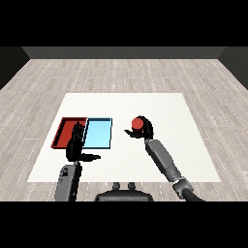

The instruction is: Pick the red can and put it in the red box

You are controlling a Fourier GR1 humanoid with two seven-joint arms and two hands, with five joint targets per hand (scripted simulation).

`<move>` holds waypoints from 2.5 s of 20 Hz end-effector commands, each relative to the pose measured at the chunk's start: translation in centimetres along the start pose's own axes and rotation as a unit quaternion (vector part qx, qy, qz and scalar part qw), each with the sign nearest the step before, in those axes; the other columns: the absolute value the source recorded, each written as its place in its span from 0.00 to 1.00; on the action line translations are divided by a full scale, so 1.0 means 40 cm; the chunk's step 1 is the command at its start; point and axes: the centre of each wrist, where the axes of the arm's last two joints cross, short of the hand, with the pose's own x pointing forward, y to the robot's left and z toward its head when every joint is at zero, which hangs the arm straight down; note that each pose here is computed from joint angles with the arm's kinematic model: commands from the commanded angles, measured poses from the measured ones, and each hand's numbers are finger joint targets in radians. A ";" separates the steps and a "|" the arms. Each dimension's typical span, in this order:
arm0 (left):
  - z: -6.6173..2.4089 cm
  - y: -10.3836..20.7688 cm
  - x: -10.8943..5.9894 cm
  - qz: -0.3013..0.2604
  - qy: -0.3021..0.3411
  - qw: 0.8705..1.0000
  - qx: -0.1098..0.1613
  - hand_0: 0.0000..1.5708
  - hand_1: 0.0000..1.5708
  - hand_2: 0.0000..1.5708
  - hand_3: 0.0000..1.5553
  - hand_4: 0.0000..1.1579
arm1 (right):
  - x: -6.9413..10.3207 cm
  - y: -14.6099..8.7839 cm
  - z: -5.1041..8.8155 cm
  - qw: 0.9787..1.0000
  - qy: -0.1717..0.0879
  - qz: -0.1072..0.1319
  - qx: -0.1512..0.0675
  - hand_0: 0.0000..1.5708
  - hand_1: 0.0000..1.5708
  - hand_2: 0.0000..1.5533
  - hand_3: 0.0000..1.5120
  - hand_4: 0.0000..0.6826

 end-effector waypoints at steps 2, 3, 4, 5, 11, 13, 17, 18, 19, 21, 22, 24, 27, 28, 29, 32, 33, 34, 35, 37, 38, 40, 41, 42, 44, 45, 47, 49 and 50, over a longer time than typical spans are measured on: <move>-0.025 -0.063 0.021 0.021 0.020 0.999 -0.037 0.00 0.00 0.00 0.00 0.00 | 0.097 -0.065 0.003 0.997 -0.070 -0.018 0.008 0.95 0.95 0.93 0.92 0.92; -0.027 -0.068 0.025 0.021 0.020 0.999 -0.037 0.00 0.00 0.00 0.00 0.00 | 0.114 -0.031 0.028 0.997 -0.070 -0.017 0.005 0.94 0.94 0.92 0.92 0.93; -0.029 -0.073 0.028 0.021 0.021 0.999 -0.037 0.00 0.00 0.00 0.00 0.00 | 0.122 -0.010 0.032 0.997 -0.071 -0.018 0.004 0.94 0.94 0.92 0.92 0.93; -0.030 -0.077 0.030 0.021 0.021 0.999 -0.037 0.00 0.00 0.00 0.00 0.00 | 0.127 0.013 0.032 0.997 -0.071 -0.019 0.002 0.94 0.94 0.92 0.92 0.93; -0.088 -0.183 0.031 0.002 0.041 0.997 -0.065 0.00 0.00 0.00 0.00 0.00 | 0.173 0.037 0.057 0.996 -0.084 -0.014 0.010 0.93 0.93 0.91 0.92 0.93; -0.085 -0.175 0.022 -0.008 0.052 0.996 -0.071 0.00 0.00 0.00 0.00 0.00 | 0.171 0.056 0.046 0.996 -0.090 -0.021 0.003 0.92 0.92 0.90 0.91 0.92; -0.042 -0.204 -0.011 -0.011 0.074 0.994 -0.076 0.00 0.00 0.00 0.00 0.00 | 0.176 0.067 0.054 0.992 -0.119 -0.024 0.018 0.90 0.90 0.91 0.92 0.92; -0.073 -0.226 -0.020 -0.013 0.081 0.993 -0.085 0.00 0.00 0.00 0.00 0.00 | 0.197 0.042 0.091 0.993 -0.116 -0.027 0.020 0.90 0.90 0.91 0.92 0.92; -0.068 -0.266 -0.025 -0.017 0.078 0.993 -0.085 0.00 0.00 0.00 0.00 0.00 | 0.199 0.061 0.106 0.992 -0.122 -0.026 0.014 0.91 0.91 0.92 0.93 0.93; -0.090 -0.270 -0.022 -0.012 0.086 0.993 -0.081 0.00 0.00 0.00 0.00 0.00 | 0.184 0.041 0.092 0.991 -0.124 -0.035 0.027 0.92 0.92 0.92 0.93 0.91; -0.099 -0.251 -0.028 -0.016 0.096 0.992 -0.084 0.00 0.00 0.00 0.00 0.00 | 0.190 0.052 0.091 0.992 -0.121 -0.028 0.028 0.92 0.92 0.92 0.92 0.89; -0.089 -0.247 -0.068 -0.008 0.101 0.991 -0.091 0.00 0.00 0.00 0.00 0.00 | 0.203 0.071 0.087 0.991 -0.128 -0.030 0.039 0.92 0.92 0.92 0.92 0.90; -0.098 -0.280 -0.081 0.002 0.124 0.988 -0.090 0.00 0.00 0.00 0.00 0.00 | 0.212 0.070 0.121 0.990 -0.133 -0.032 0.026 0.92 0.92 0.93 0.92 0.92; -0.052 -0.282 -0.059 -0.005 0.120 0.988 -0.095 0.00 0.00 0.00 0.00 0.00 | 0.230 0.120 0.132 0.991 -0.128 -0.043 0.023 0.92 0.92 0.93 0.92 0.93; -0.036 -0.296 -0.064 0.002 0.133 0.987 -0.088 0.00 0.00 0.00 0.00 0.00 | 0.222 0.079 0.075 0.989 -0.141 -0.033 0.029 0.92 0.92 0.93 0.92 0.95; -0.063 -0.323 -0.077 0.008 0.132 0.987 -0.092 0.00 0.00 0.00 0.00 0.00 | 0.187 0.094 0.103 0.988 -0.143 -0.031 0.044 0.93 0.93 0.93 0.92 0.97; -0.037 -0.297 -0.109 0.005 0.134 0.987 -0.092 0.00 0.00 0.00 0.00 0.00 | 0.207 0.105 0.116 0.989 -0.137 -0.044 0.034 0.93 0.93 0.93 0.92 0.96; -0.015 -0.264 -0.140 -0.003 0.130 0.988 -0.087 0.00 0.00 0.00 0.00 0.00 | 0.226 0.088 0.132 0.988 -0.145 -0.039 0.041 0.94 0.94 0.93 0.92 0.96; -0.043 -0.284 -0.098 0.008 0.134 0.987 -0.091 0.00 0.00 0.00 0.00 0.00 | 0.204 0.089 0.103 0.987 -0.148 -0.042 0.039 0.93 0.93 0.93 0.92 0.96; -0.039 -0.334 -0.113 0.002 0.140 0.985 -0.097 0.00 0.00 0.00 0.00 0.00 | 0.187 0.119 0.102 0.988 -0.141 -0.037 0.049 0.93 0.93 0.92 0.92 0.96; -0.068 -0.329 -0.141 0.002 0.140 0.986 -0.091 0.00 0.00 0.00 0.00 0.00 | 0.163 0.038 0.123 0.988 -0.145 -0.046 0.035 0.93 0.93 0.92 0.92 0.96; -0.036 -0.319 -0.089 0.018 0.146 0.985 -0.095 0.00 0.00 0.00 0.00 0.00 | 0.194 0.106 0.085 0.987 -0.146 -0.045 0.045 0.93 0.93 0.92 0.92 0.97; -0.066 -0.288 -0.110 0.031 0.139 0.985 -0.095 0.00 0.00 0.00 0.00 0.00 | 0.198 0.131 0.108 0.986 -0.152 -0.051 0.048 0.93 0.93 0.92 0.92 0.97; -0.051 -0.328 -0.137 0.016 0.148 0.985 -0.092 0.00 0.00 0.00 0.00 0.00 | 0.192 0.098 0.108 0.985 -0.154 -0.051 0.055 0.94 0.94 0.92 0.92 0.97; -0.087 -0.344 -0.106 0.030 0.144 0.985 -0.095 0.00 0.00 0.00 0.00 0.00 | 0.179 0.128 0.124 0.988 -0.141 -0.045 0.052 0.94 0.94 0.93 0.92 0.99; -0.031 -0.356 -0.125 0.029 0.150 0.984 -0.091 0.00 0.00 0.00 0.00 0.00 | 0.186 0.138 0.128 0.987 -0.146 -0.054 0.048 0.93 0.93 0.93 0.92 0.98; -0.093 -0.373 -0.129 0.027 0.150 0.983 -0.101 0.00 0.00 0.00 0.00 0.00 | 0.225 0.104 0.102 0.986 -0.141 -0.066 0.055 0.92 0.92 0.92 0.92 0.97; -0.071 -0.366 -0.109 0.034 0.147 0.983 -0.100 0.00 0.00 0.00 0.00 0.00 | 0.175 0.132 0.134 0.986 -0.138 -0.079 0.057 0.93 0.93 0.92 0.93 0.96; -0.099 -0.322 -0.135 0.037 0.138 0.985 -0.092 0.00 0.00 0.00 0.00 0.00 | 0.205 0.154 0.129 0.985 -0.131 -0.085 0.067 0.94 0.94 0.92 0.93 0.94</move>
